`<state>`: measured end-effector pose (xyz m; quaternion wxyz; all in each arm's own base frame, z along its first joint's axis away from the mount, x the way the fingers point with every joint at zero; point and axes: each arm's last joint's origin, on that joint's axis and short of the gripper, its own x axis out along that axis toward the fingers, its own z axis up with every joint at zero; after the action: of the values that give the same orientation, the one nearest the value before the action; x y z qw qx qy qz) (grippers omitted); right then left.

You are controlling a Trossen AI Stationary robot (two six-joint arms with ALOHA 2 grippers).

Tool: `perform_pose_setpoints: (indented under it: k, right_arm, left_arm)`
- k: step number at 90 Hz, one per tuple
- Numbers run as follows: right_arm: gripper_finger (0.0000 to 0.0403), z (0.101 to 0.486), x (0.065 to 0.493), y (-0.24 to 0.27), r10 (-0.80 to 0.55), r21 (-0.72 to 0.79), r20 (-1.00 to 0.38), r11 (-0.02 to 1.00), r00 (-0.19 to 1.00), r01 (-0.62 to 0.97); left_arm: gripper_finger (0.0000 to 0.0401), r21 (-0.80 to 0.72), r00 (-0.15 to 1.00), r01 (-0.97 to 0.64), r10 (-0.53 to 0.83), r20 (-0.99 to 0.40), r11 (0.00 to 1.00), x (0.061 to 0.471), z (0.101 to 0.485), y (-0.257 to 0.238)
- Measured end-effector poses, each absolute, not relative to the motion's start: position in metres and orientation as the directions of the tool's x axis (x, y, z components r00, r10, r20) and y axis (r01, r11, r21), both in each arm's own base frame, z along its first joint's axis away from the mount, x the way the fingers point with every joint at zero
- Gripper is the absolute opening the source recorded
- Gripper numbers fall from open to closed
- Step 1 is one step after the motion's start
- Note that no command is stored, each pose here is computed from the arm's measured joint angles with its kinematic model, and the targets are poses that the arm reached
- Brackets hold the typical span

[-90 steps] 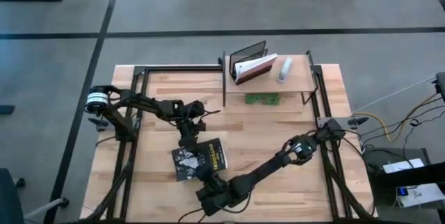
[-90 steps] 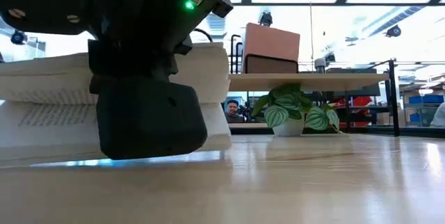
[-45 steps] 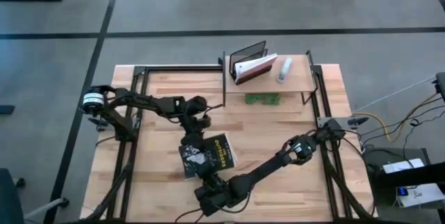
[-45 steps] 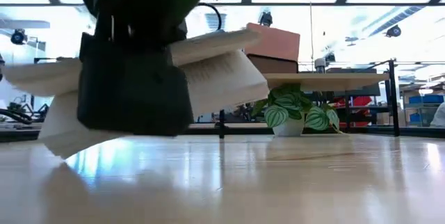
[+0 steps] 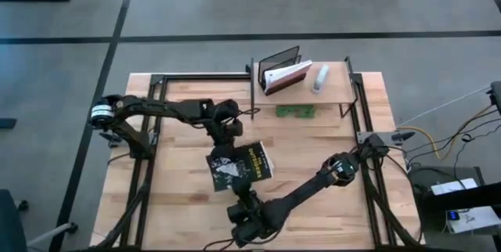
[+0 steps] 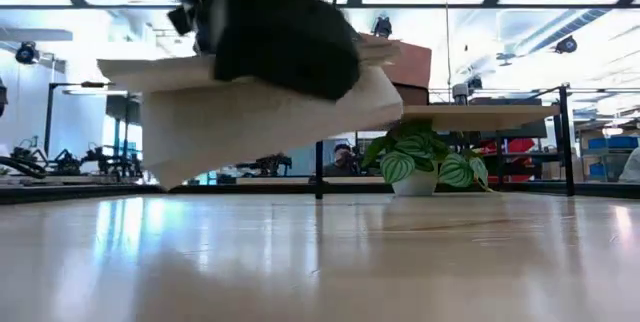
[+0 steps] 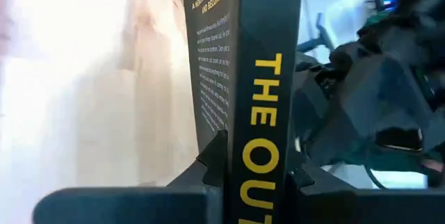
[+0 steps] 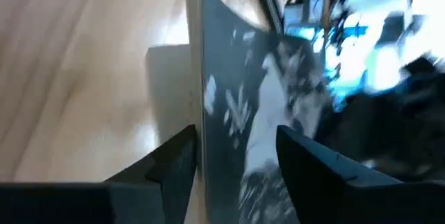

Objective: Stock shelves
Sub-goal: Put the black book into the black desk organizer on the shelf

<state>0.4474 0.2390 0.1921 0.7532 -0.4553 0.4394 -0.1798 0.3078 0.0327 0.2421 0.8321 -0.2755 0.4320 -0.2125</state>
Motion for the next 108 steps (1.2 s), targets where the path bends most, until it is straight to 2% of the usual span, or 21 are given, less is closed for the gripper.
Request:
perform_pose_setpoints:
  k: [15,32,50,73,89,108]
  right_arm:
    - [0.0135,0.187,0.431,0.238,-0.664,-0.782,-0.596,0.607,0.451,-0.14]
    - [0.0074,0.18,0.406,0.234,-0.747,-0.811,-0.579,0.571,0.328,-0.131]
    - [0.0007,0.17,0.391,0.239,-0.763,-0.82,-0.562,0.564,0.319,-0.096]
    - [0.0003,0.147,0.379,0.237,-0.792,-0.833,-0.544,0.551,0.279,-0.06]
    - [0.0002,0.134,0.373,0.233,-0.809,-0.841,-0.53,0.541,0.255,-0.029]
    - [0.0,0.132,0.369,0.238,-0.809,-0.824,-0.525,0.561,0.263,0.08]
  left_arm:
    - [0.0037,-0.551,0.584,0.077,-0.485,-0.65,0.831,0.311,0.277,0.036]
    - [0.0039,-0.436,0.683,-0.004,-0.316,-0.658,0.9,0.319,0.323,0.042]
    - [0.004,-0.299,0.769,-0.142,-0.085,-0.633,0.943,0.321,0.363,0.048]
    - [0.004,-0.203,0.849,-0.259,0.122,-0.514,0.944,0.322,0.404,0.054]
    - [0.004,-0.203,0.914,-0.263,0.176,-0.366,0.943,0.327,0.423,0.057]
    - [0.0041,-0.188,0.962,-0.249,0.221,-0.159,0.95,0.332,0.443,0.059]
